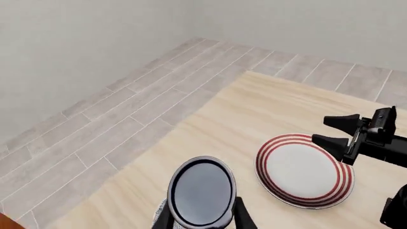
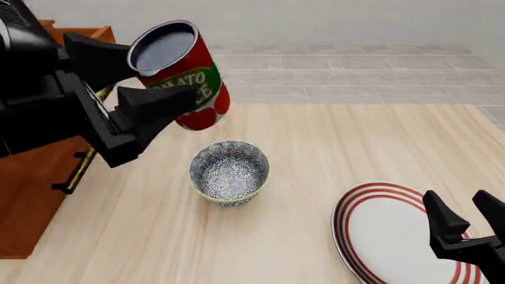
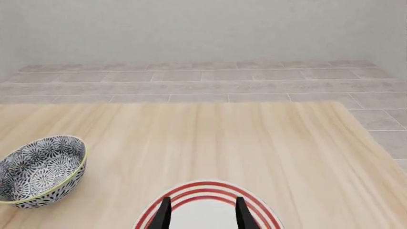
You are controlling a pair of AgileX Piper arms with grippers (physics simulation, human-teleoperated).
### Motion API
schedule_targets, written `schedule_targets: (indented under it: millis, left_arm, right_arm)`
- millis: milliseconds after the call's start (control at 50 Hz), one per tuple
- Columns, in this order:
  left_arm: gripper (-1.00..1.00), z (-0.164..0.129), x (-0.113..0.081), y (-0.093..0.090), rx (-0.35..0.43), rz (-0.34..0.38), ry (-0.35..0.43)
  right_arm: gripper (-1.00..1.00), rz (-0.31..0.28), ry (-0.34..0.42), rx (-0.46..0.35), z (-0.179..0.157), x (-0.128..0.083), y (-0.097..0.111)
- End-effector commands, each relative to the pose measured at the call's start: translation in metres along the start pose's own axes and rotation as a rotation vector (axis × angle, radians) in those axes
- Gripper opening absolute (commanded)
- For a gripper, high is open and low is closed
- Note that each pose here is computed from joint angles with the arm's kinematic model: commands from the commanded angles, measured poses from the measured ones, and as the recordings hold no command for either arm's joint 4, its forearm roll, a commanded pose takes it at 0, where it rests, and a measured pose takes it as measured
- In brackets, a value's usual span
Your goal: Put the ketchup in the top drawer of the cabinet.
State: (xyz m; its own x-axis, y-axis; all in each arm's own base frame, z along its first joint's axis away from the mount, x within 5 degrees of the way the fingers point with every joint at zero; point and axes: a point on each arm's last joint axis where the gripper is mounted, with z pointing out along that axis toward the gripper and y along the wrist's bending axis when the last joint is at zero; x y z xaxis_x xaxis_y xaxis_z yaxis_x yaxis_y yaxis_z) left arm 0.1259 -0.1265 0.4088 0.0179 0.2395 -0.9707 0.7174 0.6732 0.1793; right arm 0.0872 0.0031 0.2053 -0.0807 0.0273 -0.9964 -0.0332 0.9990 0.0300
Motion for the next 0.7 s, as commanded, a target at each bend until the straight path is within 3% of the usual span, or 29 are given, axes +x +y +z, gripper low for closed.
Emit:
schedule_targets:
  millis: [20,100,400,420,480,540,640,700]
  left_arm:
    - [-1.0,-0.058,-0.036,0.019,-0.11,0.03,-0.055]
    - [-1.0,-0.067,-0.048,0.024,-0.135,0.034,-0.058]
    - [-1.0,-0.082,-0.056,0.04,-0.28,0.024,-0.045]
    - [-1.0,-0.086,-0.055,0.042,-0.312,0.06,-0.042]
    - [-1.0,-0.088,-0.062,0.048,-0.347,0.009,-0.034]
    - [-1.0,-0.091,-0.065,0.052,-0.381,0.004,-0.018]
    - [-1.0,-0.093,-0.076,0.056,-0.39,-0.069,0.007]
    - [-1.0,-0.101,-0.078,0.061,-0.458,-0.043,0.011]
  right_arm:
    - [1.0,0.003,0.0,0.002,0.0,0.0,0.0]
    - [1.0,0.006,-0.003,0.005,-0.001,0.0,0.0]
    - [1.0,0.007,-0.006,0.028,-0.001,0.0,-0.002]
    - [1.0,0.008,-0.005,0.028,-0.001,0.0,-0.002]
    - [1.0,0.011,-0.003,0.031,-0.001,0.0,-0.003]
    - [1.0,0.013,-0.002,0.033,0.0,0.0,-0.003]
    - [1.0,0.013,0.001,0.031,0.0,0.0,-0.003]
    - [1.0,0.014,0.0,0.032,0.0,0.0,-0.003]
